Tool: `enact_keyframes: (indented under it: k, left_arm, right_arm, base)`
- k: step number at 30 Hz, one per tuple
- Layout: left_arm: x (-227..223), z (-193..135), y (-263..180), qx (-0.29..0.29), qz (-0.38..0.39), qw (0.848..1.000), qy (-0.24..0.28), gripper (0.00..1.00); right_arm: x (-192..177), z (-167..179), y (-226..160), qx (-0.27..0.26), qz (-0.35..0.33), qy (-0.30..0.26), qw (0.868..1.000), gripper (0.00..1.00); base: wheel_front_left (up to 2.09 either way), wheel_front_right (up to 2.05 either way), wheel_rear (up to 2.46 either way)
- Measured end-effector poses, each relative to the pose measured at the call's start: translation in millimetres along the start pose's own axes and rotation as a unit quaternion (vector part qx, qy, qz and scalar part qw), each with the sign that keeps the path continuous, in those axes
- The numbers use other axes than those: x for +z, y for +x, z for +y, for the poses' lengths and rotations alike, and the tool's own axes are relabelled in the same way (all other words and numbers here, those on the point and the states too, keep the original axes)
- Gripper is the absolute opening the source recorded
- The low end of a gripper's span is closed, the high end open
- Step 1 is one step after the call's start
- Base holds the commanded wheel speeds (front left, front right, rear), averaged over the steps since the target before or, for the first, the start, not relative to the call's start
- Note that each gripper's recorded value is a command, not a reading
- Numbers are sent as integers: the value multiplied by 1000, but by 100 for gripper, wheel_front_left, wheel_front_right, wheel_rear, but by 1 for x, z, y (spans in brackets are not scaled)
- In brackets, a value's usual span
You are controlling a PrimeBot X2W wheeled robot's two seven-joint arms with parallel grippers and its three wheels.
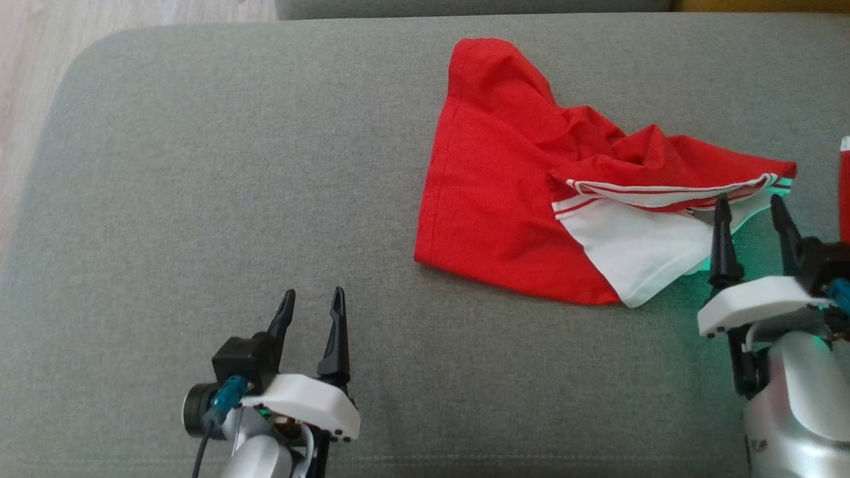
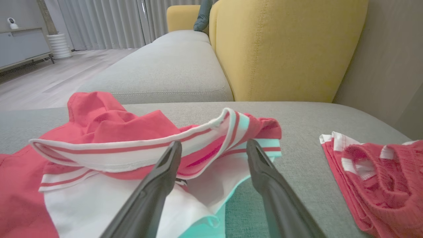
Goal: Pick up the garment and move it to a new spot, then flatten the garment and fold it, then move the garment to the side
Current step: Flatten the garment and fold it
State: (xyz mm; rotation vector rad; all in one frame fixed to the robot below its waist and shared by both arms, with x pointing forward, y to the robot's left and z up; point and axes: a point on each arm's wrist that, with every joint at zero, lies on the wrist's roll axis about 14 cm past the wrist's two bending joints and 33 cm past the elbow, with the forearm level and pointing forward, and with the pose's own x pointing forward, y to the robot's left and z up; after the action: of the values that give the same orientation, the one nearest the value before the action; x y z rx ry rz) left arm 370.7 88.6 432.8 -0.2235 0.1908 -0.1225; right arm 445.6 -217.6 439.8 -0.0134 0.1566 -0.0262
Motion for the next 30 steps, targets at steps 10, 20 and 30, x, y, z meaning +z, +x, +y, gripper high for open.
enact_keyframes:
  k: [10, 20, 30]
  left_arm:
    - [0, 2, -2, 3, -1, 1000, 1, 100]
    - [3, 5, -4, 8, -4, 1000, 1, 100]
    - [-1, 4, -5, 5, 2, 1000, -4, 100]
  right_arm:
    - [13, 58, -4, 88, -25, -26, 995, 100]
    - [4, 96, -10, 154, -13, -44, 987, 100]
    - [17, 87, 15, 190, 3, -198, 962, 100]
  base:
    - [0, 0, 0]
    - [0, 0, 0]
    - [0, 0, 0]
